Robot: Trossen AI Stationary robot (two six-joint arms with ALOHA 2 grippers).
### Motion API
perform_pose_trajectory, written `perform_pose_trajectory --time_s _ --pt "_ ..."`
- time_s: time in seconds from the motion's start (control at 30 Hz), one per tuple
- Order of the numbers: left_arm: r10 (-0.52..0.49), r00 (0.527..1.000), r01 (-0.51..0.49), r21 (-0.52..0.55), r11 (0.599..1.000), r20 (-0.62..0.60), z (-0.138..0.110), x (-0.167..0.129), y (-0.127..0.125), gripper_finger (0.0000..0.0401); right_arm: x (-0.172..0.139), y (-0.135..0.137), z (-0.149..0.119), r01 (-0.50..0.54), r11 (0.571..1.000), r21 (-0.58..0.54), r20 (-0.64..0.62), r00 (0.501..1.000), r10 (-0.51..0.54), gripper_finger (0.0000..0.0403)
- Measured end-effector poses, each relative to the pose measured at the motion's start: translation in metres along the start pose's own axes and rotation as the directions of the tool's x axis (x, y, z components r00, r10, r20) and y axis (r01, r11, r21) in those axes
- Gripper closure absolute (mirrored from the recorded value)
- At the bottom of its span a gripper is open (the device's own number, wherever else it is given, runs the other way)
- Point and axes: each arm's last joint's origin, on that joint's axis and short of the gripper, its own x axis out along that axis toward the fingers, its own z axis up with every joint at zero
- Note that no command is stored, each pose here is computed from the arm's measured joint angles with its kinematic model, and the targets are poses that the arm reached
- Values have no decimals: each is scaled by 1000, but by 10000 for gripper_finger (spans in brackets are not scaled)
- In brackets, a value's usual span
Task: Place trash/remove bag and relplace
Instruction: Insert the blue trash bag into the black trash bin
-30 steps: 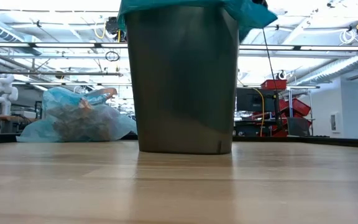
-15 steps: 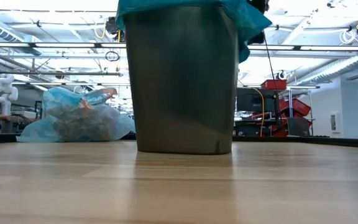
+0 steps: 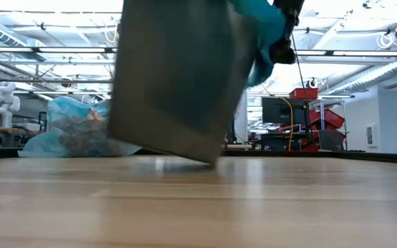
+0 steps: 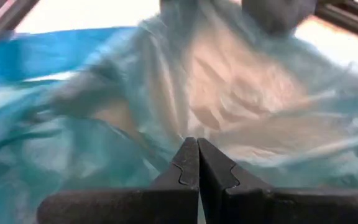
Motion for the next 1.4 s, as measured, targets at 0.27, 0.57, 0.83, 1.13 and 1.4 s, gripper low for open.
perform_pose_trajectory --time_s 0.27,0.57,0.83,1.13,1.4 --pt "-10 995 12 -19 1000 99 2 -37 4 401 2 -1 0 -31 1000 -3 -17 999 30 403" --pt "-1 989 5 -26 1000 149 1 -58 7 401 -6 0 3 -53 999 4 31 998 53 403" --pt "59 990 -55 -36 998 128 -10 -73 8 401 -31 -6 3 -53 998 -28 138 989 56 347" --pt "138 990 -138 -18 990 1 -16 -65 22 401 -76 3 17 -331 907 -260 379 829 411 271" --pt "222 975 -220 -59 974 17 -9 -65 43 401 -69 37 26 -418 765 -489 375 692 618 328"
